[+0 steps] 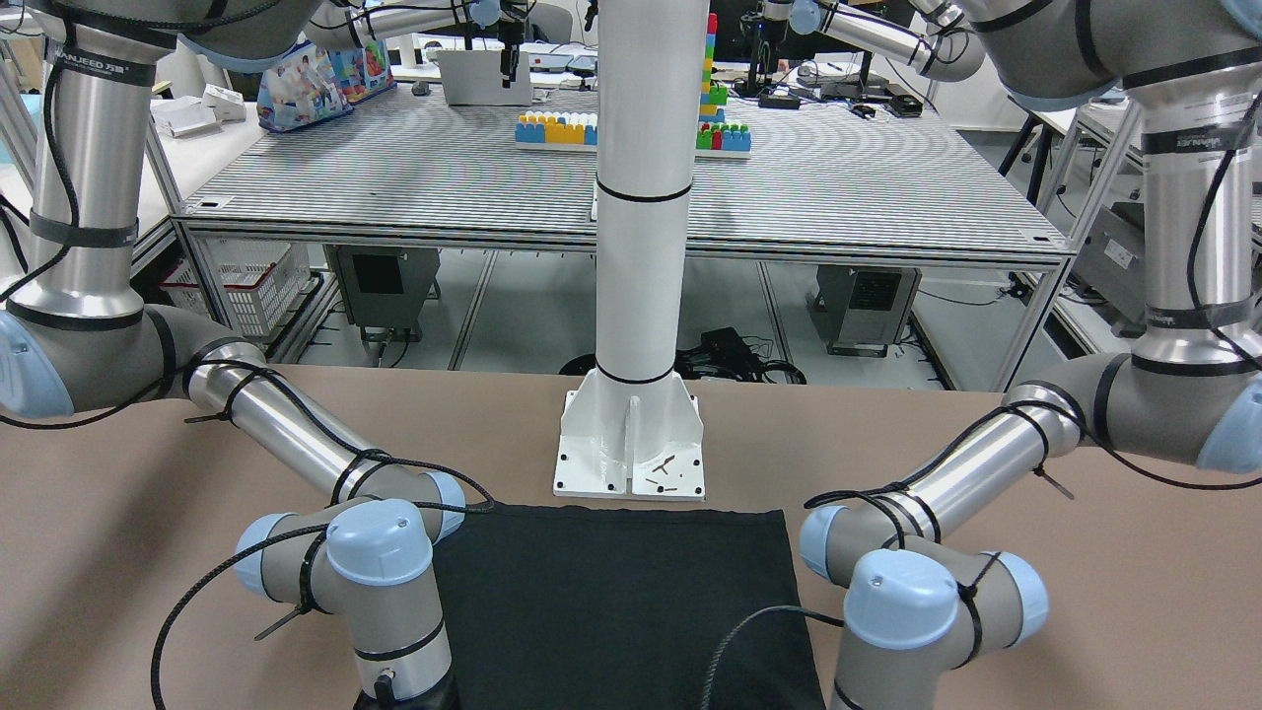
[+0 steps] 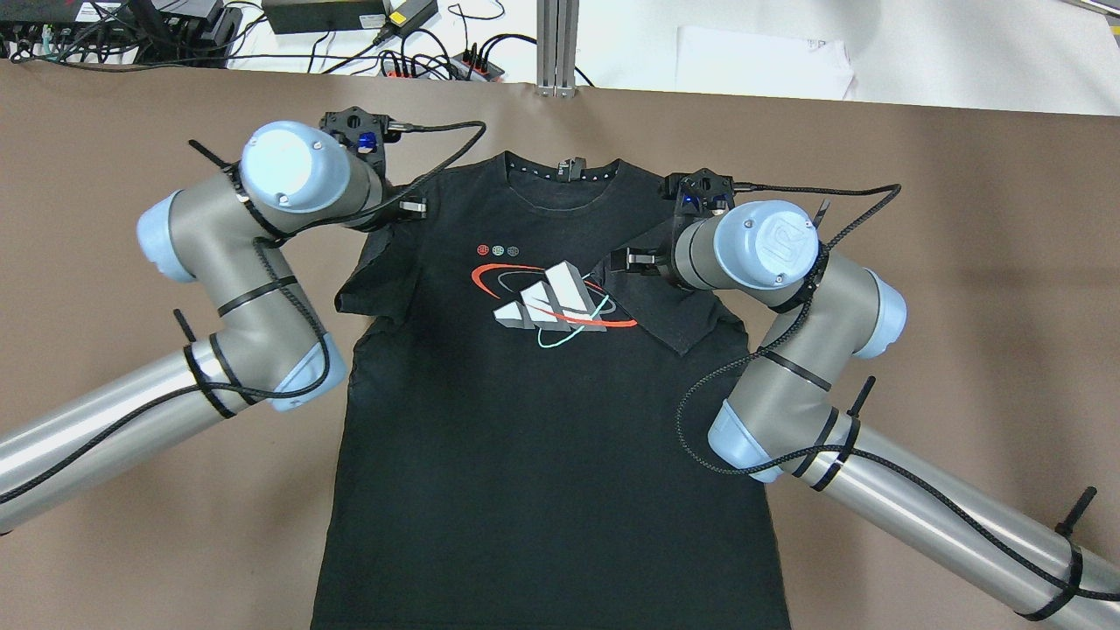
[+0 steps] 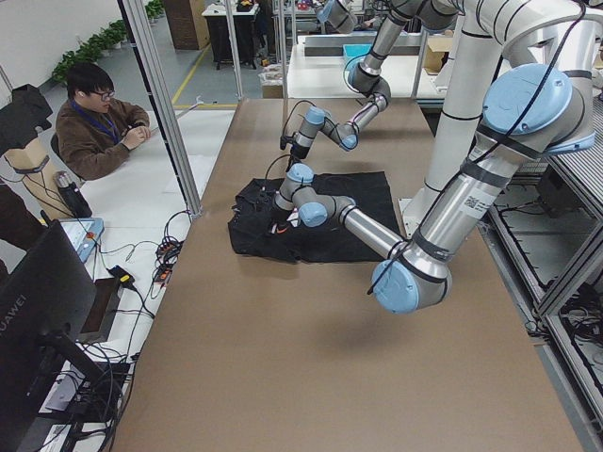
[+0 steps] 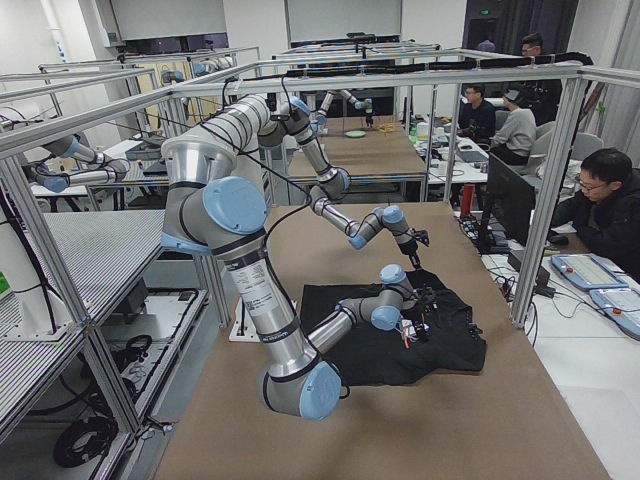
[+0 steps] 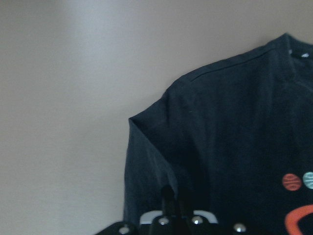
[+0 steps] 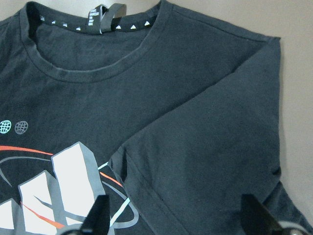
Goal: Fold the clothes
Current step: 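Grasp the other sleeve with the left gripper and fold it across the chest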
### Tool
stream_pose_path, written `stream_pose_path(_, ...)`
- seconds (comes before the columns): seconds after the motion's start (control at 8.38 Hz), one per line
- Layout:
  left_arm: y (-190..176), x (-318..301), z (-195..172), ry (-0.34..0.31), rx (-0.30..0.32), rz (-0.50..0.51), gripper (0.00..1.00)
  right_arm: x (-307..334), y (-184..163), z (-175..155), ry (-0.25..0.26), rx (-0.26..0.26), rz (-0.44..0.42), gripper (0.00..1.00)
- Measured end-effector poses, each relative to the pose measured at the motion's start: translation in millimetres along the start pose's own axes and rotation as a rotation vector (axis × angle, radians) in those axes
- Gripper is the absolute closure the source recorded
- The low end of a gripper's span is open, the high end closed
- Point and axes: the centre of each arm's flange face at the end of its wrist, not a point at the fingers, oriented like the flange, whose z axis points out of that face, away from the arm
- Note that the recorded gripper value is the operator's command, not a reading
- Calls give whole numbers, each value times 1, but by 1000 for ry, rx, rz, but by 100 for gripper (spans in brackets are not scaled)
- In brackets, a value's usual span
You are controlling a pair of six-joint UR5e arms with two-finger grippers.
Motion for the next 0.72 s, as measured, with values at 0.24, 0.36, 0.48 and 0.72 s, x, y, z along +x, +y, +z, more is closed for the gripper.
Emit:
stream_pose_path(0.24, -13, 68, -8, -19, -24, -67, 100, 8, 6, -4, 0, -2, -1, 6)
stream_pose_path(0.36, -14, 97, -5, -33, -20, -88, 100, 10, 8, -5, 0, -3, -1, 6)
stream_pose_path(0.48, -11, 116, -1, -44, -12, -98, 100, 10, 10, -5, -1, -4, -2, 6)
stream_pose_path(0.72, -1, 131, 3, -50, -10, -107, 15, 10, 11, -5, -2, -5, -2, 6)
